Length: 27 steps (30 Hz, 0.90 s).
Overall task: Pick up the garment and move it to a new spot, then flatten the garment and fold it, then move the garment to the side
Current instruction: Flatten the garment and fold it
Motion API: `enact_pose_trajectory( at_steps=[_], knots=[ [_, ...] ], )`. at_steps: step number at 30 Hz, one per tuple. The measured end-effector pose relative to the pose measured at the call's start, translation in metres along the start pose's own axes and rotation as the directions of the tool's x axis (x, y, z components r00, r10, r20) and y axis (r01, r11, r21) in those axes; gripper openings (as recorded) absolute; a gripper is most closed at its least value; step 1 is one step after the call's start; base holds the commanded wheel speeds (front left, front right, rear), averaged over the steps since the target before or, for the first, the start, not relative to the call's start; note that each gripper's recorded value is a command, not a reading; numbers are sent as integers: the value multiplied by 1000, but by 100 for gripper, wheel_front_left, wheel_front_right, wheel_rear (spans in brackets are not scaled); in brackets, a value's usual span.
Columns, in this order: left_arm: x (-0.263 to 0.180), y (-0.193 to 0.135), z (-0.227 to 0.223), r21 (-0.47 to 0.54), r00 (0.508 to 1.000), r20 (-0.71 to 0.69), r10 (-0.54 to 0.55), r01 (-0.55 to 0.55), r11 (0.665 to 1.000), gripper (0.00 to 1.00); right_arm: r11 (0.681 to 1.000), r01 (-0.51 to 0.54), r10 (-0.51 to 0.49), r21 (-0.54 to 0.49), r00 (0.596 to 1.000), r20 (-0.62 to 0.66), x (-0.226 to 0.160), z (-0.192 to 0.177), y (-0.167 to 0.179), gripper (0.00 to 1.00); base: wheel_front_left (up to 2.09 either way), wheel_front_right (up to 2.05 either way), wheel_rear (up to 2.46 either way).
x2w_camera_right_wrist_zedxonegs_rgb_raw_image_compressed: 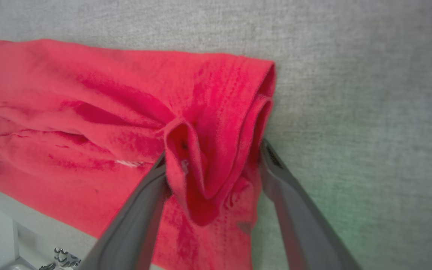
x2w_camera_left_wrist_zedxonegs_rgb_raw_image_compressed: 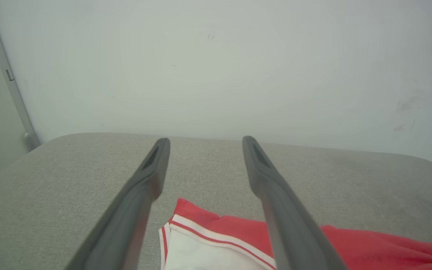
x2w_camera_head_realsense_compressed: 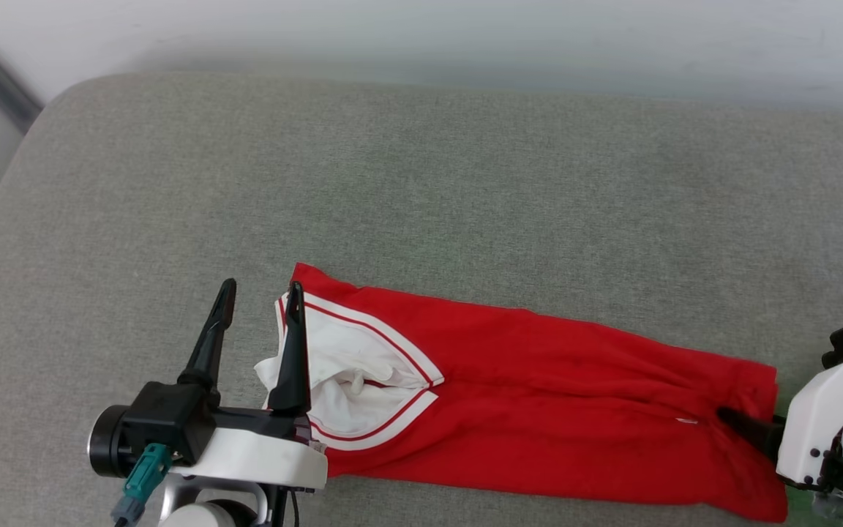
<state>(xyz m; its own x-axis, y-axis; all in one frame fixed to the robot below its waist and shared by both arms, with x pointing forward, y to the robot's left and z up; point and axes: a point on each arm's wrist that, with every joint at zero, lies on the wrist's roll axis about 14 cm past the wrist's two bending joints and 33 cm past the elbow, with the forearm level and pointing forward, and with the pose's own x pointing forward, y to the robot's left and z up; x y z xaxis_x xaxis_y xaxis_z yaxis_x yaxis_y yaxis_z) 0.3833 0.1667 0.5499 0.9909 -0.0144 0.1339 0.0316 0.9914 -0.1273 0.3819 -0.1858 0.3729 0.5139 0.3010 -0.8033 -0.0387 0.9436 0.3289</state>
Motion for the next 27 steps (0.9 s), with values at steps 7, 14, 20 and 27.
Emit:
enact_pose_trajectory(
  at_steps=[7, 14, 20, 27],
  knots=[
    [-2, 5, -2, 5, 1000, -5, 16, -16, 1000, 100, 1000, -23, 25, 20, 996, -88, 7, -15, 5, 0, 0, 0, 0],
    [-5, 1, 3, 12, 1000, 3, -3, 3, 1000, 100, 999, -44, 46, 22, 995, -87, 0, -19, 14, 0, 0, 0, 0],
    [-12, -3, 11, 26, 1000, 15, -18, 17, 1000, 100, 999, -26, 26, 24, 1000, -16, -19, -8, 8, 0, 0, 0, 0],
    [-18, -11, 15, 32, 999, 16, -40, 39, 999, 100, 993, 74, -83, 91, 992, 100, -60, 15, -36, 0, 0, 0, 0]
  ],
)
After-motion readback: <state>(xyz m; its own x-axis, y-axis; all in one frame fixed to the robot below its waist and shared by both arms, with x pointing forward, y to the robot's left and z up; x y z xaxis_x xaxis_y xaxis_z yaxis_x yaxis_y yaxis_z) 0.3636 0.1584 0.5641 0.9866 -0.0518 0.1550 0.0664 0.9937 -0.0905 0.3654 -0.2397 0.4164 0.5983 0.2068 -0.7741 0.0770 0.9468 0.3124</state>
